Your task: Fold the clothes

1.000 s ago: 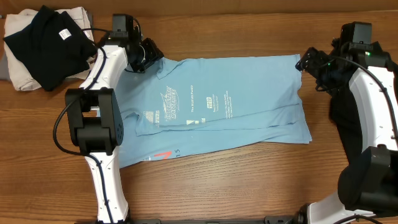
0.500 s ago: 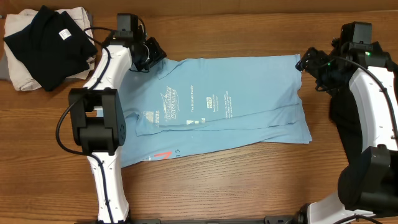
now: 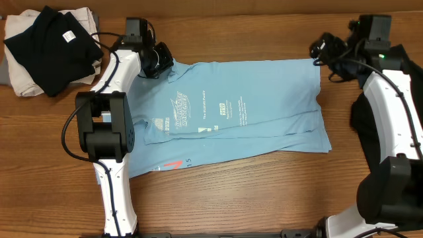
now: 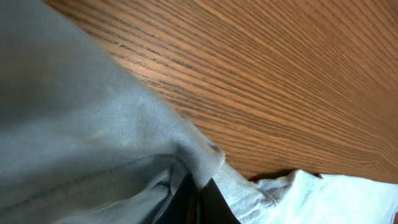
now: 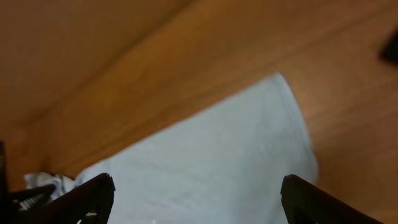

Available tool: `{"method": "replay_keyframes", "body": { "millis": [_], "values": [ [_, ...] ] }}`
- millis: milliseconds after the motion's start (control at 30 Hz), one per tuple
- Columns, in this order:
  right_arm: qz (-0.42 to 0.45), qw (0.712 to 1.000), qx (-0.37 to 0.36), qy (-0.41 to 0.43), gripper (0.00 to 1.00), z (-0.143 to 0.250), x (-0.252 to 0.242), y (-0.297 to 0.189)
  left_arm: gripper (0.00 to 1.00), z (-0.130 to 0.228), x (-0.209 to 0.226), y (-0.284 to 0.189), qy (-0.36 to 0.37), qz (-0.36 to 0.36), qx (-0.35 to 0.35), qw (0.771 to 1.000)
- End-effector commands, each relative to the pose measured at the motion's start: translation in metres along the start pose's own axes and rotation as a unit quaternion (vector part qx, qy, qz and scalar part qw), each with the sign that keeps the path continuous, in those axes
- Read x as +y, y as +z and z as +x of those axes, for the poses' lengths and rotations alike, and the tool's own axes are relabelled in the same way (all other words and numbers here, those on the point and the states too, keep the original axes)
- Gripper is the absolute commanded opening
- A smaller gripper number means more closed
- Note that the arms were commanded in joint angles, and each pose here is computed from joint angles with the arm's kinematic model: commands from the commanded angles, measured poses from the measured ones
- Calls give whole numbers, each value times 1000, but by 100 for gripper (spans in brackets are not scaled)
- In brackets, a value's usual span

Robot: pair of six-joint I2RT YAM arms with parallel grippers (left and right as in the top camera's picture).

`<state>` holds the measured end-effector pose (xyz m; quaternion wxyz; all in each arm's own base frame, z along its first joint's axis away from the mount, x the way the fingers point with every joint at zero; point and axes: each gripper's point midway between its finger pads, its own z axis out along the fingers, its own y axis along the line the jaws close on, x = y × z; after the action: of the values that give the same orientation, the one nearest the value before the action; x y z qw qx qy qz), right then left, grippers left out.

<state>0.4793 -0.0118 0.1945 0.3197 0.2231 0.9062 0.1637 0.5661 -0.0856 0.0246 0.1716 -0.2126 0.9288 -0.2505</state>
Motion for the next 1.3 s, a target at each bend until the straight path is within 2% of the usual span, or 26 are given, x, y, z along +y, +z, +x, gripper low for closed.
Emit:
{"method": "replay_keyframes", "body": {
  "millis": [0, 300, 500, 667, 1267],
  "values": [
    [-11, 1000, -16, -12, 89, -10, 7, 13, 4, -3, 7, 1, -4, -5, 2, 1000],
    [80, 996, 3, -43, 90, -14, -36, 84, 4, 3, 9, 1, 12, -11, 12, 1000],
    [126, 991, 10, -53, 87, -18, -56, 111, 4, 5, 10, 1, 23, -13, 16, 1000],
    [134, 989, 12, -56, 79, -15, -63, 124, 4, 6, 10, 1, 21, -14, 18, 999],
    [161, 985, 20, -57, 76, 4, -91, 175, 4, 10, 12, 1, 28, -19, 25, 999]
  ]
}}
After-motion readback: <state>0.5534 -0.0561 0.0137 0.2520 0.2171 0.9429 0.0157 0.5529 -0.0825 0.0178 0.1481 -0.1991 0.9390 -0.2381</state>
